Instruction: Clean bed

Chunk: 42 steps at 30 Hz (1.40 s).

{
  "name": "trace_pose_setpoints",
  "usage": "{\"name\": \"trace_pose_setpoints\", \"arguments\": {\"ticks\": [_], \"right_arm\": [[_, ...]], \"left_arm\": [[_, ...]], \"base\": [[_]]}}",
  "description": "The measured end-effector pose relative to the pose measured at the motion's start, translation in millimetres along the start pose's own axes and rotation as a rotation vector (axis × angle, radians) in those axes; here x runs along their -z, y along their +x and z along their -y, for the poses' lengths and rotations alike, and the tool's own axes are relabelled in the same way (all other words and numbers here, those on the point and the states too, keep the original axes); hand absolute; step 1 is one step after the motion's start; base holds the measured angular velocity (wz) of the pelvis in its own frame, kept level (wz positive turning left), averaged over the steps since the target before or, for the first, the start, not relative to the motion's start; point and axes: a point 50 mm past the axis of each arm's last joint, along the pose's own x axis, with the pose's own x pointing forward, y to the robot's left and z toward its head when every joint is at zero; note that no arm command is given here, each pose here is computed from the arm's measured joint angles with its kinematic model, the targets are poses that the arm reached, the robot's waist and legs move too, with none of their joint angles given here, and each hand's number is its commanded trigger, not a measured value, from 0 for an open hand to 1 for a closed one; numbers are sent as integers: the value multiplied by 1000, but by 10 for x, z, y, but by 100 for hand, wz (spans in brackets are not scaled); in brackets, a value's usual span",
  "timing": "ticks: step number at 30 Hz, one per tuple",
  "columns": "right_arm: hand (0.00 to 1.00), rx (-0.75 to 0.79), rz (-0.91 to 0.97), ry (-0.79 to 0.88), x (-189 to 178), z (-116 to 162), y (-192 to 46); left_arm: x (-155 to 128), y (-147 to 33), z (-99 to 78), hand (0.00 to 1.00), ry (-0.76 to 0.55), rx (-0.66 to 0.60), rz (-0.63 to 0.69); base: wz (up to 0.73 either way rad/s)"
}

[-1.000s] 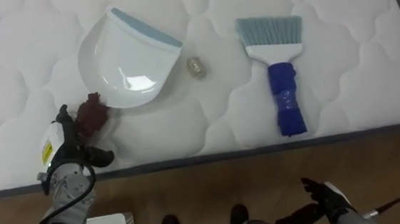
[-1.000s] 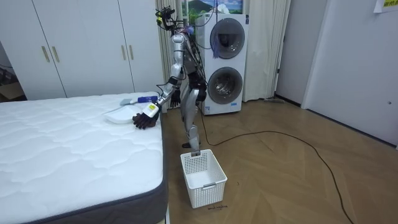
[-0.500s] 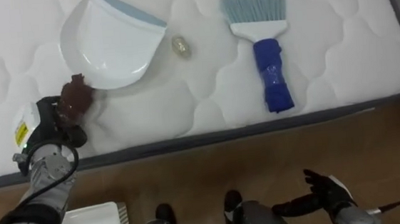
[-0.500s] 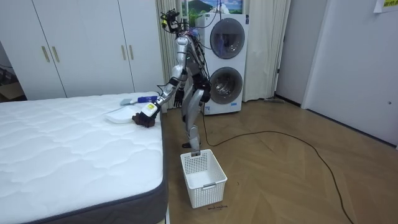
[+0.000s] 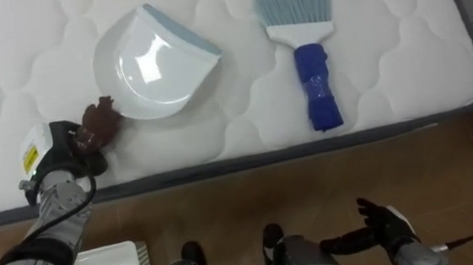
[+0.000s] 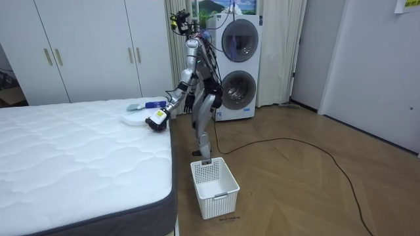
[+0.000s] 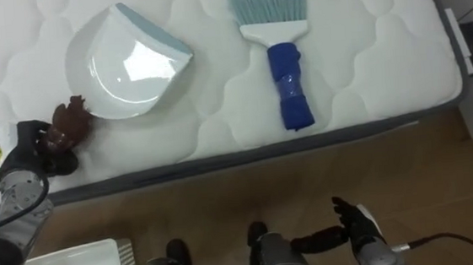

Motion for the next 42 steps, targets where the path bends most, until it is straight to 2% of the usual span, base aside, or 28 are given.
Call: {"name": "trace_pose_setpoints", "arguments": {"ticks": [10, 16, 18, 25, 29, 37, 42], "right_arm": [[0, 4, -8, 27, 31, 6, -7], [0, 13, -13, 45, 70, 21, -19], [0, 17, -12, 60, 67, 22, -19], [0, 50, -57, 142, 217, 89, -60], [0, 79, -74, 173, 227, 201, -65], [0, 152, -28, 344, 28, 348, -22], [0, 221, 36, 487, -256, 482, 23]], "left_arm": [[-1, 2, -8, 100, -6, -5, 3], [13, 16, -77, 100, 30, -58, 16], [9, 37, -151, 100, 78, -91, 43], [88, -25, -150, 100, 221, -154, 114], [138, -27, -229, 100, 311, -210, 141], [270, -100, -185, 100, 411, -216, 151], [328, -137, -140, 100, 454, -194, 154]], "base": [[0], [-2], [0], [-1], [-1], [-3], [-4]]}}
